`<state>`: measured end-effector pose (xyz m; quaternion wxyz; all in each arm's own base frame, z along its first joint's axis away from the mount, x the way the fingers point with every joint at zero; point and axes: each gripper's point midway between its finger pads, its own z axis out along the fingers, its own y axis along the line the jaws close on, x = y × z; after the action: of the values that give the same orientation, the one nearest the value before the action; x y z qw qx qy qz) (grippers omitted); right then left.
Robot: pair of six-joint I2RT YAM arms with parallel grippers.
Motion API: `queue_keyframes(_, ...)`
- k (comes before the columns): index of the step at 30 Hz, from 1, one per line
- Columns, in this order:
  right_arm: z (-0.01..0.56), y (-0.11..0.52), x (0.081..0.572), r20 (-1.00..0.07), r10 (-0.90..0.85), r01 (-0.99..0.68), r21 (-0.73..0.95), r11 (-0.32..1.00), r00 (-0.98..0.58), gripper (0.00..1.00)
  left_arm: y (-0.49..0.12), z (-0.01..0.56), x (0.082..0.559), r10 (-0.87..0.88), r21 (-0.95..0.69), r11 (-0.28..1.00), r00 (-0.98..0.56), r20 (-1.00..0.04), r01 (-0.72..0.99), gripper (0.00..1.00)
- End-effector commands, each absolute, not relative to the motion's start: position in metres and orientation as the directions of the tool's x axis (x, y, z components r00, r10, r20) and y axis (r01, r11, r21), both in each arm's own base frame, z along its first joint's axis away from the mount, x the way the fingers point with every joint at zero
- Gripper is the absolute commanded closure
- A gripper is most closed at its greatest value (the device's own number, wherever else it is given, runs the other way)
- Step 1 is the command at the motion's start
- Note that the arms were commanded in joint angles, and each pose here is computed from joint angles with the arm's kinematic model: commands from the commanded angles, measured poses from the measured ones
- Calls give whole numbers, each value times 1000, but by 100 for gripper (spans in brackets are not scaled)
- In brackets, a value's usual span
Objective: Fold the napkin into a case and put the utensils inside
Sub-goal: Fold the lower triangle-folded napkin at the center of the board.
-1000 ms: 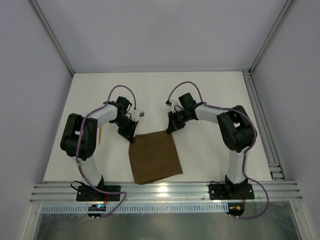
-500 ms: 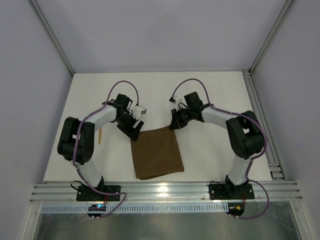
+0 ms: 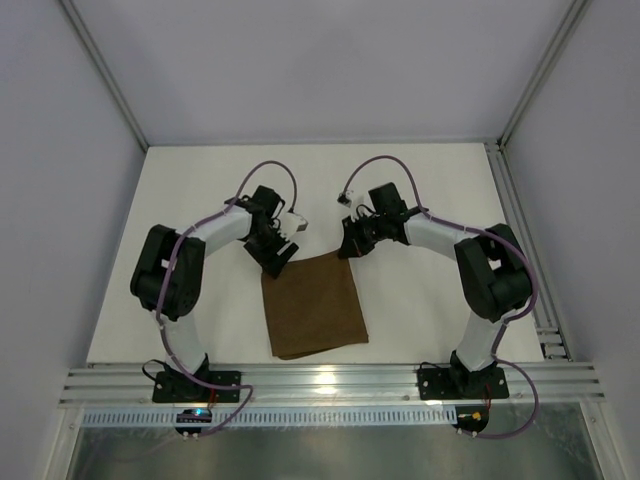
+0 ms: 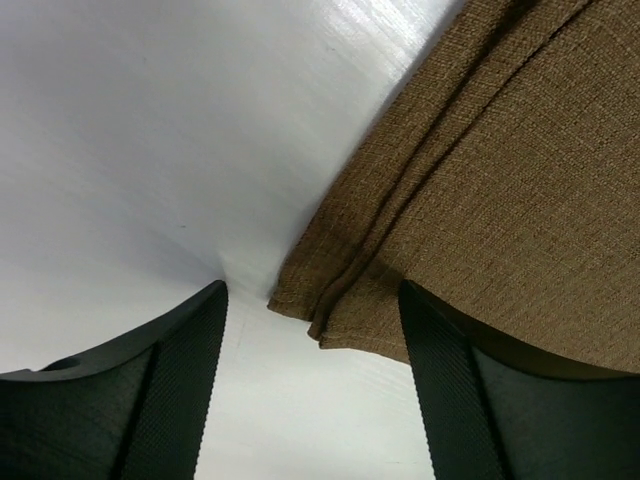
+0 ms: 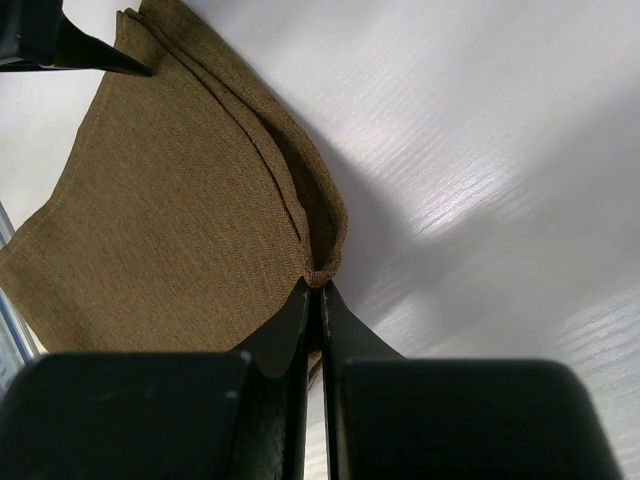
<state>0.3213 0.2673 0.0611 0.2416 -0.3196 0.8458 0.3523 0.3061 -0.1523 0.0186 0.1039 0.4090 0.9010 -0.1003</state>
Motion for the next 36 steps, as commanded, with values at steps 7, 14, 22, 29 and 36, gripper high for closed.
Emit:
queue_keyframes(7,89,270,331,-709,-349,-750,383,539,-613,97,-144,6,261,752,-191,622,-647,-123,759,35)
queue_keyframes(14,93,269,332,-714,-341,-747,380,546,-612,97,-151,-18,249,791,-103,602,-609,-59,791,42)
queue_keyframes(22,89,269,330,-711,-341,-745,383,546,-615,97,-158,-14,257,759,-90,634,-641,-114,768,100)
queue_keyframes(29,87,261,352,-746,-326,-738,313,598,-580,97,-169,26,302,722,71,656,-598,-347,751,100)
queue_keyframes(36,120,255,391,-819,-303,-748,212,629,-487,97,-176,91,367,734,307,639,-440,-517,706,100)
